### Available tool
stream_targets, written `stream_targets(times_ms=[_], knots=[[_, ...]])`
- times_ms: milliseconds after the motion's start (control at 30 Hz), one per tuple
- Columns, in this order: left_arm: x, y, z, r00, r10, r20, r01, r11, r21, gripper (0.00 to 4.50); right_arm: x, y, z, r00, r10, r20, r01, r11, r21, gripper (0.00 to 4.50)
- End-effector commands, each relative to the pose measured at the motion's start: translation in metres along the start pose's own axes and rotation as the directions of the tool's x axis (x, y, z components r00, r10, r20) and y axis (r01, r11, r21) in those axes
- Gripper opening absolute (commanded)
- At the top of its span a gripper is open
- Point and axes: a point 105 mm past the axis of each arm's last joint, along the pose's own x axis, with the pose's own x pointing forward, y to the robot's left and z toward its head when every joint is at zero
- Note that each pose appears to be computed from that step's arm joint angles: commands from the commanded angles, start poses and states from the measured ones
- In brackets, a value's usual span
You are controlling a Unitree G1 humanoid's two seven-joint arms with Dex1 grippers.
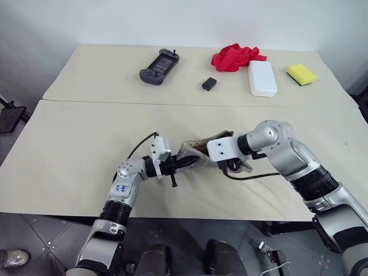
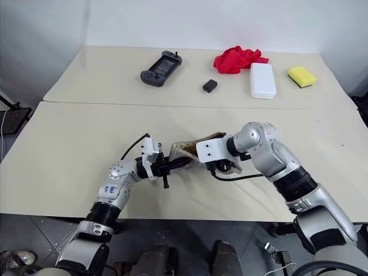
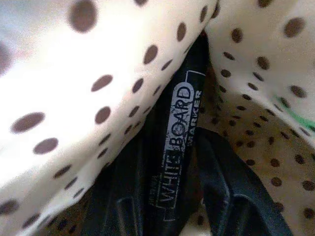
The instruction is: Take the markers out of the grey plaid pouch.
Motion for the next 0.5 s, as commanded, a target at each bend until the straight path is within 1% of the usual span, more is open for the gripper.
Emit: stream_targets(times_ms=[33,100,200,233,267,300,333,400,433,500], knots=[[-0.002,0.001,0.009,1.000,0.009,0.029,-0.010,1.000,0.029,0.00,-0.023,-0.013,0.011,0.994,-0.076,0.084,0.078,0.997,-0.025,1.12],[-0.003,0.000,0.008,1.000,0.008,0.023,-0.009,0.999,0.031,0.00,-0.029,-0.016,0.012,0.986,-0.100,0.131,0.100,0.995,0.005,1.12],[-0.005,-0.002,0.006,1.000,0.008,0.018,-0.009,1.000,0.030,0.00,-0.042,-0.017,0.001,0.976,-0.116,0.186,0.105,0.992,0.065,1.12],[-0.006,-0.003,0.006,1.000,0.008,0.017,-0.008,1.000,0.030,0.00,-0.044,-0.017,0.003,0.965,-0.119,0.235,0.100,0.991,0.091,1.12],[-0.006,-0.004,0.006,1.000,0.008,0.017,-0.008,1.000,0.029,0.00,-0.046,-0.017,0.001,0.958,-0.126,0.256,0.089,0.984,0.154,1.12],[-0.006,-0.004,0.005,1.000,0.006,0.013,-0.006,1.000,0.030,0.00,-0.048,-0.017,0.000,0.948,-0.137,0.287,0.088,0.980,0.177,1.06],[-0.006,-0.004,0.005,1.000,0.006,0.011,-0.007,1.000,0.029,0.00,-0.051,-0.014,0.000,0.937,-0.129,0.323,0.068,0.979,0.194,0.79],[-0.007,-0.005,0.005,1.000,0.006,0.010,-0.006,1.000,0.029,0.00,-0.054,-0.013,-0.002,0.916,-0.143,0.376,0.058,0.972,0.230,0.07],[-0.006,-0.005,0.005,1.000,0.005,0.010,-0.005,1.000,0.029,0.00,-0.054,-0.014,-0.009,0.922,-0.163,0.352,0.069,0.962,0.266,0.01],[-0.006,-0.005,0.005,1.000,0.005,0.010,-0.005,1.000,0.030,0.00,-0.054,-0.012,-0.017,0.936,-0.154,0.315,0.081,0.969,0.232,0.01]])
